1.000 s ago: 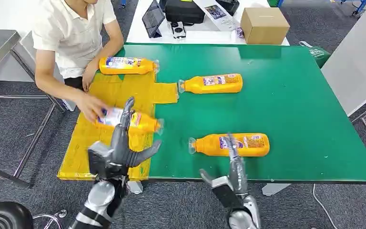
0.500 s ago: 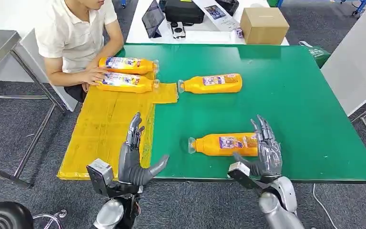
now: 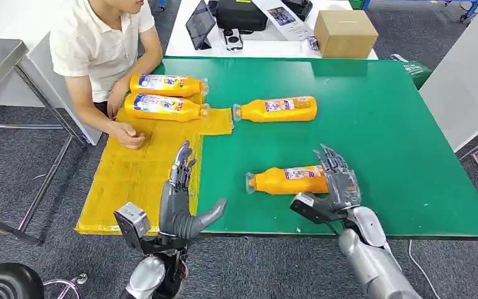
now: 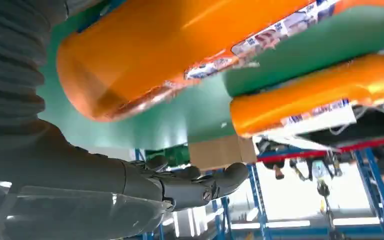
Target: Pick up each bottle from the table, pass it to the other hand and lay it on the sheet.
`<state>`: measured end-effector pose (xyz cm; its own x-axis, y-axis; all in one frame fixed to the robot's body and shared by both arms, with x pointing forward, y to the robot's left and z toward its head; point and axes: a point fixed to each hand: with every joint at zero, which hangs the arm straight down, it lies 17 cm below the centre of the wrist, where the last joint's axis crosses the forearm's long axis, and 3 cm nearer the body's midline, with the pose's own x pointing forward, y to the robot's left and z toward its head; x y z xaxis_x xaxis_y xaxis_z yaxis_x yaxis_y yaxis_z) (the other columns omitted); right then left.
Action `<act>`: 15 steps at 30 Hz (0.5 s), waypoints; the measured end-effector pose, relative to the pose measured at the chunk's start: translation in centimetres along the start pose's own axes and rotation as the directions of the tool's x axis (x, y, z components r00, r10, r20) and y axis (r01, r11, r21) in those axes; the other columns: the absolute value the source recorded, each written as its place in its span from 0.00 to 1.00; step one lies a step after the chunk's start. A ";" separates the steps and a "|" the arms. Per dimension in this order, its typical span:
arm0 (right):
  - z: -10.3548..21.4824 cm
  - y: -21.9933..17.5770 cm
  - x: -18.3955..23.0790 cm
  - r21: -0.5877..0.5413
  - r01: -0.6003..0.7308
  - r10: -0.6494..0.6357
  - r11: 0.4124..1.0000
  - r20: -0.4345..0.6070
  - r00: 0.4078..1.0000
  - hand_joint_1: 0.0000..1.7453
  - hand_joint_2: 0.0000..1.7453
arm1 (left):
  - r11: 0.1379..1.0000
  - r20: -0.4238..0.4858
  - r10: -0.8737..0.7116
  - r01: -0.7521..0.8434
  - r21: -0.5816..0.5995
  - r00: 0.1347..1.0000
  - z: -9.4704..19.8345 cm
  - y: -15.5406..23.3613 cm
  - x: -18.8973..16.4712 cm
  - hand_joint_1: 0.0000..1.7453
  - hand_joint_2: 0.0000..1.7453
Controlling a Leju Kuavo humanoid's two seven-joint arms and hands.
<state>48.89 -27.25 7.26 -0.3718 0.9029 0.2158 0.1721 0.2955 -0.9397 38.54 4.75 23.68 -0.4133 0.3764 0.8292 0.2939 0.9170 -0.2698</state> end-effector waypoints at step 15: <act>-0.1 5.2 1.2 0.217 0.063 -0.065 0.974 0.002 0.998 0.00 1.00 | 1.000 -0.025 0.015 -0.016 -0.022 1.000 -0.4 -0.9 -0.6 0.00 1.00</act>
<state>49.41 -24.55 2.63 -0.3839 0.8813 0.2757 -0.0538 0.2767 -0.9595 38.88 3.59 23.64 -0.3873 0.3869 0.8369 0.3195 0.9078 -0.2718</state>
